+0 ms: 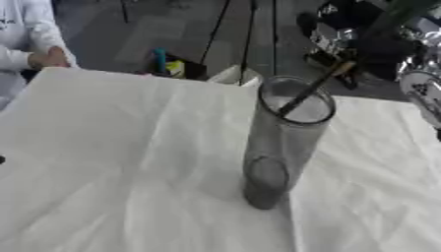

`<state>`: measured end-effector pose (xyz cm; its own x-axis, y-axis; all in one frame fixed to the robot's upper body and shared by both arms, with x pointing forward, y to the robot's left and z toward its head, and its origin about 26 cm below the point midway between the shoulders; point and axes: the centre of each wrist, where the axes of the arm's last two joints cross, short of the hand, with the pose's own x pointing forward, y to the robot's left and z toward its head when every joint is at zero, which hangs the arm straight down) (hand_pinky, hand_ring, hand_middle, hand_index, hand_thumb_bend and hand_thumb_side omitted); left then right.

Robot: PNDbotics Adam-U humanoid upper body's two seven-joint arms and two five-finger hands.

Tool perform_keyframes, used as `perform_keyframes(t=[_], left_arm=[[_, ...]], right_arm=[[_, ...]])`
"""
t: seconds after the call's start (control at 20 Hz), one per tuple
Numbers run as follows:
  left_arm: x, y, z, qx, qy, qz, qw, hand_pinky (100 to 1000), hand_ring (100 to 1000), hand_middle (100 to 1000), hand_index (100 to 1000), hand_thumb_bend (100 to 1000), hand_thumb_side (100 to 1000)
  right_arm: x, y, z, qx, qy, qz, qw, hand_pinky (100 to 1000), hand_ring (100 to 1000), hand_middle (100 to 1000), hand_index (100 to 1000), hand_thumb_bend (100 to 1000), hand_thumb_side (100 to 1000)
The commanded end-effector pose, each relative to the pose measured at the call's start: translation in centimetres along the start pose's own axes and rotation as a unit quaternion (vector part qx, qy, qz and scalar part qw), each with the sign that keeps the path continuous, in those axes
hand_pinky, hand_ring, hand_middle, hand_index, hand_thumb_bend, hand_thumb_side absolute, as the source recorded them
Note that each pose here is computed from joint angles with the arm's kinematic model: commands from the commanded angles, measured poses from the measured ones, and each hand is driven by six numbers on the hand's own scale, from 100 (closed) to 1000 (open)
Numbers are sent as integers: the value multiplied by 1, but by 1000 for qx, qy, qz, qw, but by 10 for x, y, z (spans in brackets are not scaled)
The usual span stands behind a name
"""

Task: Arrange flowers into the vase.

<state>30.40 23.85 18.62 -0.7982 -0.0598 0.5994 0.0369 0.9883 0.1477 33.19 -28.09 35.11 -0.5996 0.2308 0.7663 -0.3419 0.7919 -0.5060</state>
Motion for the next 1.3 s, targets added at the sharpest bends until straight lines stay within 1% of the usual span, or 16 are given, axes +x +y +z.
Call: perform_keyframes(t=[0.05,0.15,0.2,0.3,0.4,0.45,0.5,1.0,1.15,1.3], left_arm=[[5,-1,-3,-4,-10,-1,1000,537,689,697,894,100,1000],[5,-1,-3,-5,-9,-1,1000,537,689,697,894,100,1000],[5,-1,-3,-5,-9,-1,1000,537,689,697,894,100,1000],[5,-1,-2,-5,-8,-1,1000,537,689,697,894,100,1000],[5,-1,-2,-6,-8,-1,1000,537,689,697,894,100,1000],[5,-1,-2,-6,-8,-1,1000,537,689,697,894,100,1000],[5,-1,-3,-6,-8,-1,1000,537,689,698,894,100,1000],[5,-2,-3,-8,-7,0,1000,537,688,698,893,100,1000],[5,-2,-3,-9,-8,0,1000,537,688,699,893,100,1000],[6,-2,-3,-10,-8,1,1000,537,688,699,894,100,1000]], right_arm=[[9,-6,-2,-3,-1,7,1000,129,193,100,338,100,208],[10,-7,-3,-5,0,3,1000,153,209,100,344,100,284],[10,-7,-4,-7,0,3,1000,177,222,100,345,100,374],[11,-9,-5,-13,-2,9,1000,202,236,100,350,100,462],[11,-10,-3,-19,-4,18,1000,226,248,100,356,100,520],[11,-10,-2,-21,-5,22,1000,243,256,100,359,100,569],[10,-11,-1,-23,-5,25,999,252,260,100,360,100,599],[11,-11,3,-21,-2,35,999,259,265,100,351,100,619],[12,-13,4,-34,-16,55,998,279,276,100,354,100,641],[12,-12,5,-36,-24,80,996,335,315,100,363,100,666]])
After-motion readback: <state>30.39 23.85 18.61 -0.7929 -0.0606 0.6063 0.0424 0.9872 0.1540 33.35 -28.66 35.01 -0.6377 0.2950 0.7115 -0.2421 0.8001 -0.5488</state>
